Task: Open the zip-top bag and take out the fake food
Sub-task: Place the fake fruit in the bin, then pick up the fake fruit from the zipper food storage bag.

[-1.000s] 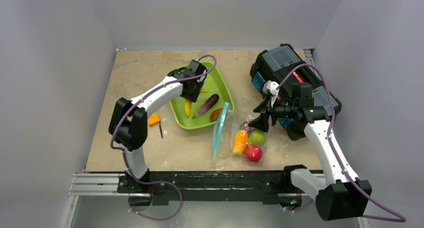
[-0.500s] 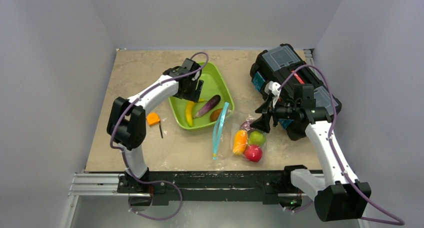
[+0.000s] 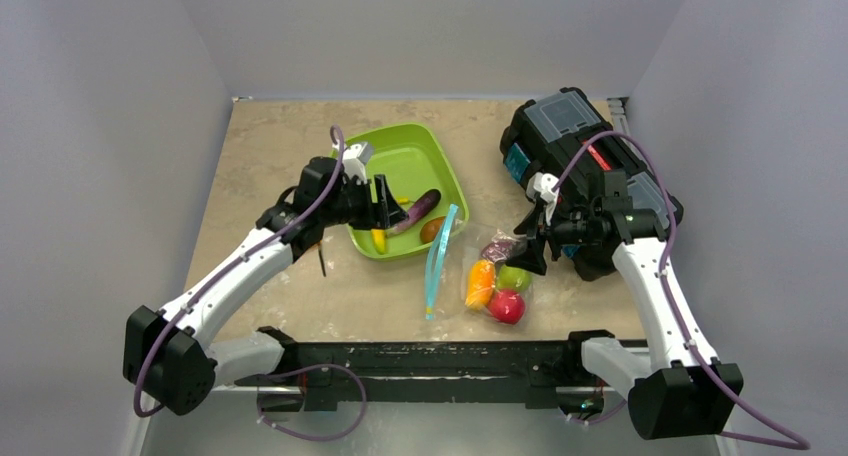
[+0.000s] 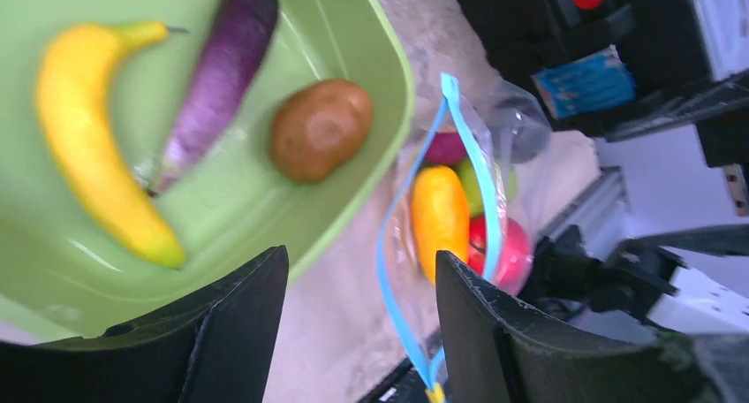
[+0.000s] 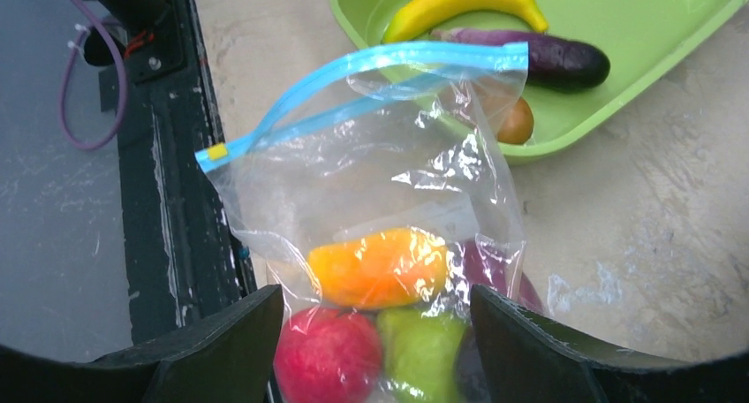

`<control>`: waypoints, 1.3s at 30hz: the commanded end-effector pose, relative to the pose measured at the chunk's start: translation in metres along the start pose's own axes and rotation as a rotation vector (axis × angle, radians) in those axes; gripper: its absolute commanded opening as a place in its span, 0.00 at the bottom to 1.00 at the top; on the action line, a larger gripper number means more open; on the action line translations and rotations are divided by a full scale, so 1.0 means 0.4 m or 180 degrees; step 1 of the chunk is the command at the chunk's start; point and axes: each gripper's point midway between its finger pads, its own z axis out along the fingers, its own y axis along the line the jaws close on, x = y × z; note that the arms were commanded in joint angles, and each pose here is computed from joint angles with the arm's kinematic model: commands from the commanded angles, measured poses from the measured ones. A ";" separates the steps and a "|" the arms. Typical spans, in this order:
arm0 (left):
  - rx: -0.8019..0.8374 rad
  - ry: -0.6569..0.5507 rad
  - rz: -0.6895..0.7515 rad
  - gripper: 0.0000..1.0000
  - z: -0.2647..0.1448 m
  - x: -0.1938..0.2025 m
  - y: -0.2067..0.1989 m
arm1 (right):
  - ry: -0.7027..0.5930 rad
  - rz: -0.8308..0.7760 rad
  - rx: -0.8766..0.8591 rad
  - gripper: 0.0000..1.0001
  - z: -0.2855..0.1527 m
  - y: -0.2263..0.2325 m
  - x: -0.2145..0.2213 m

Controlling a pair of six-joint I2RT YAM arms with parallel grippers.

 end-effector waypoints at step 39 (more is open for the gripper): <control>0.1316 0.0959 -0.0359 0.45 0.191 0.293 -0.282 | 0.0631 -0.0298 0.0464 0.72 -0.019 -0.091 0.102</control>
